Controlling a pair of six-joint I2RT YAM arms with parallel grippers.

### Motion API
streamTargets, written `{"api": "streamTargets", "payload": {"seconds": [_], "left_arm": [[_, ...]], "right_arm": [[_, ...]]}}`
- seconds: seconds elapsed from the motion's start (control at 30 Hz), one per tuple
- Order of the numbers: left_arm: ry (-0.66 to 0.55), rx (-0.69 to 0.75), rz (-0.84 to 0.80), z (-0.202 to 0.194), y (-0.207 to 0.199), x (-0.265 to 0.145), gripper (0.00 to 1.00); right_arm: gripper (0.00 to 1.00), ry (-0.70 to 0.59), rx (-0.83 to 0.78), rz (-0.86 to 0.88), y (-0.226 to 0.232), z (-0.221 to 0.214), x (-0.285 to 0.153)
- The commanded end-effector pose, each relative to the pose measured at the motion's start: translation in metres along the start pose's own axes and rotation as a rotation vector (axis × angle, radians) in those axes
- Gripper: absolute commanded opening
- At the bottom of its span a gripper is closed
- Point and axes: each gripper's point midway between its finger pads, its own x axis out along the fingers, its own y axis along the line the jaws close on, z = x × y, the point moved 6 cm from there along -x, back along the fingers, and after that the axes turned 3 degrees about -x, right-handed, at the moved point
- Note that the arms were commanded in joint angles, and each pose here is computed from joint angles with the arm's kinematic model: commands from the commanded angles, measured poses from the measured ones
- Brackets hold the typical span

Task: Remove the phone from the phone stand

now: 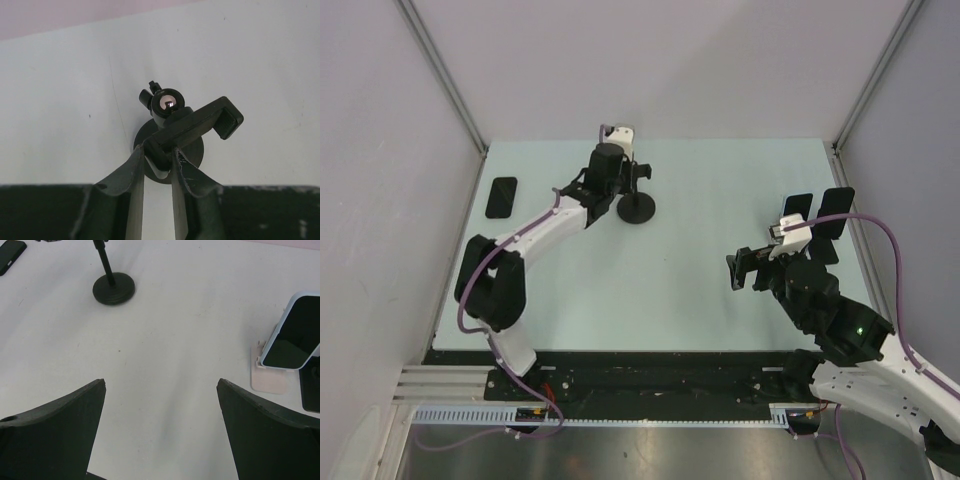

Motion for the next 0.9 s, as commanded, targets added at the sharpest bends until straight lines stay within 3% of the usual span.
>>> {"api": "streamTargets", "payload": {"seconds": [0.0,0.27,0.73,0.87], "left_arm": [[-0.247,0.047,-0.043,0.081,0.001,0.010,0.00],[-0.224,0.045,-0.096,0.084,0.025,0.038,0.00],[-0.188,0.089,-0.166,0.077,0.048,0.036,0.01],[-0.185,0.099,-0.180,0.077,0.046,0.034,0.15]], "right_arm": [[0.98,-0.013,0.002,-0.011,-0.002,0.002,-0.001],[0.99,-0.012,0.003,-0.025,-0.005,0.001,-0.003],[0.99,-0.007,-0.002,-0.021,-0.003,0.001,0.000],[0.99,-0.005,-0.004,-0.018,-0.002,0.001,0.001]]}}
